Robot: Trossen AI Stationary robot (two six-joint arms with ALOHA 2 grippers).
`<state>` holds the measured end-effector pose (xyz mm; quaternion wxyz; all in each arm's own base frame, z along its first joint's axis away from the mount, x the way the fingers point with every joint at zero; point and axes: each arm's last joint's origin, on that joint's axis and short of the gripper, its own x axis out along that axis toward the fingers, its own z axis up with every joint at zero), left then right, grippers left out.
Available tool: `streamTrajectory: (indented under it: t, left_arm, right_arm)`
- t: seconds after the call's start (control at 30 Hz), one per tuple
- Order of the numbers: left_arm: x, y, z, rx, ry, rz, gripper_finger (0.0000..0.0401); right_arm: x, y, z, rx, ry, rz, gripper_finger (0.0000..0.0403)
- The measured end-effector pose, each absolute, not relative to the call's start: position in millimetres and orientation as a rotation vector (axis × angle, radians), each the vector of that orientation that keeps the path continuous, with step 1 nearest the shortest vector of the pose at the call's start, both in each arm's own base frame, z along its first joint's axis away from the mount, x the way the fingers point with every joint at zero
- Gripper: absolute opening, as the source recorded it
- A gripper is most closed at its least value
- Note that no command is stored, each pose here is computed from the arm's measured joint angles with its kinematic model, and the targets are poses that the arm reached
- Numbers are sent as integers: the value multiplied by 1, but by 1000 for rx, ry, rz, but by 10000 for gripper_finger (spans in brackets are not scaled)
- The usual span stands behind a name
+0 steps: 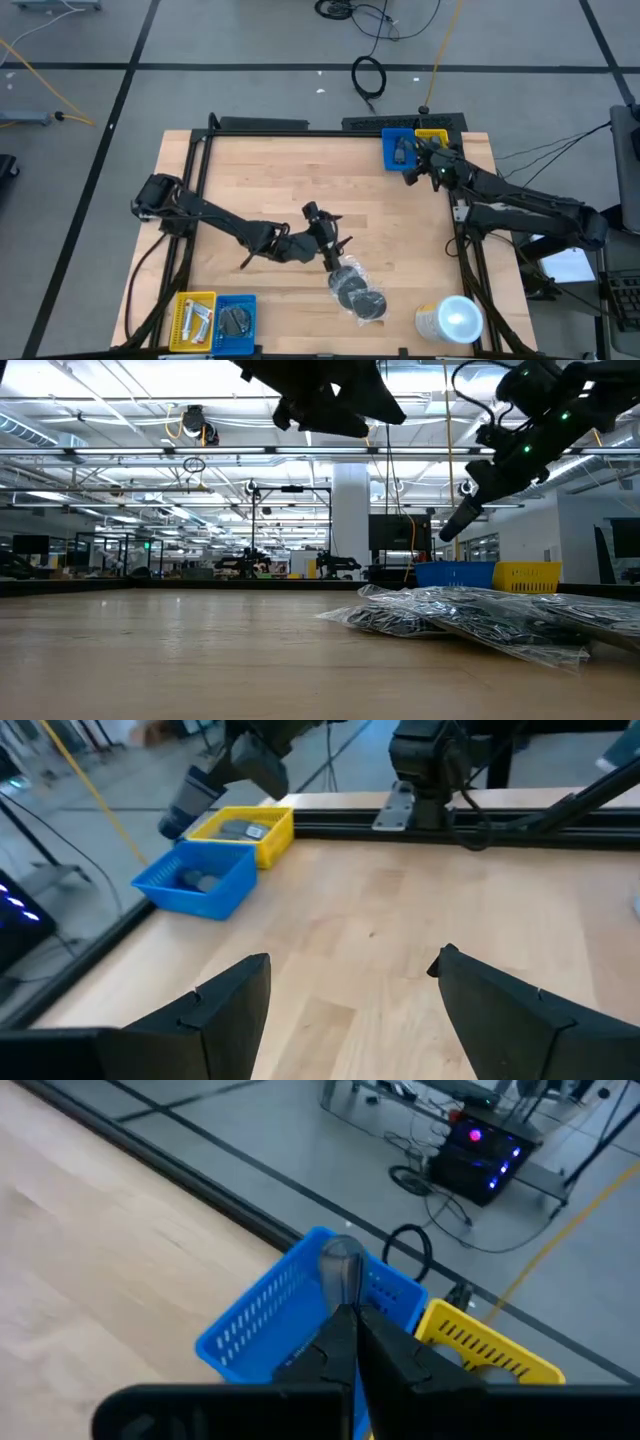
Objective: Pick & Place Travel size toiletries
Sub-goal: Put the blue shave cream into the top blue bin
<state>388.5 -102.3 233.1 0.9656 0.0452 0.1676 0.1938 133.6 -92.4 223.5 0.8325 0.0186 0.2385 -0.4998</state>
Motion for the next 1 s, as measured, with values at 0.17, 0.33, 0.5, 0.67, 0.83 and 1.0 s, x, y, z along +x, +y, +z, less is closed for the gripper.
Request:
streamTrajectory:
  t: [0.17, 0.33, 0.5, 0.67, 0.83, 1.0]
  left_arm:
    - [392, -93, 233, 35, 342, 359, 278]
    - [393, -91, 232, 17, 347, 331, 278]
    - [393, -92, 232, 18, 351, 328, 278]
    - [392, -92, 230, 27, 371, 329, 278]
    - [392, -92, 230, 26, 374, 329, 278]
    - [392, -92, 230, 26, 374, 329, 278]
  right_arm:
    - [143, -104, 211, 17, 587, -1076, 0]
    - [157, -114, 200, -29, 624, -1092, 0]
    - [168, -122, 192, -66, 634, -1124, 0]
    - [174, -125, 187, -71, 626, -1128, 0]
    - [178, -128, 185, -109, 634, -1117, 0]
    - [176, -129, 185, -124, 648, -1118, 7]
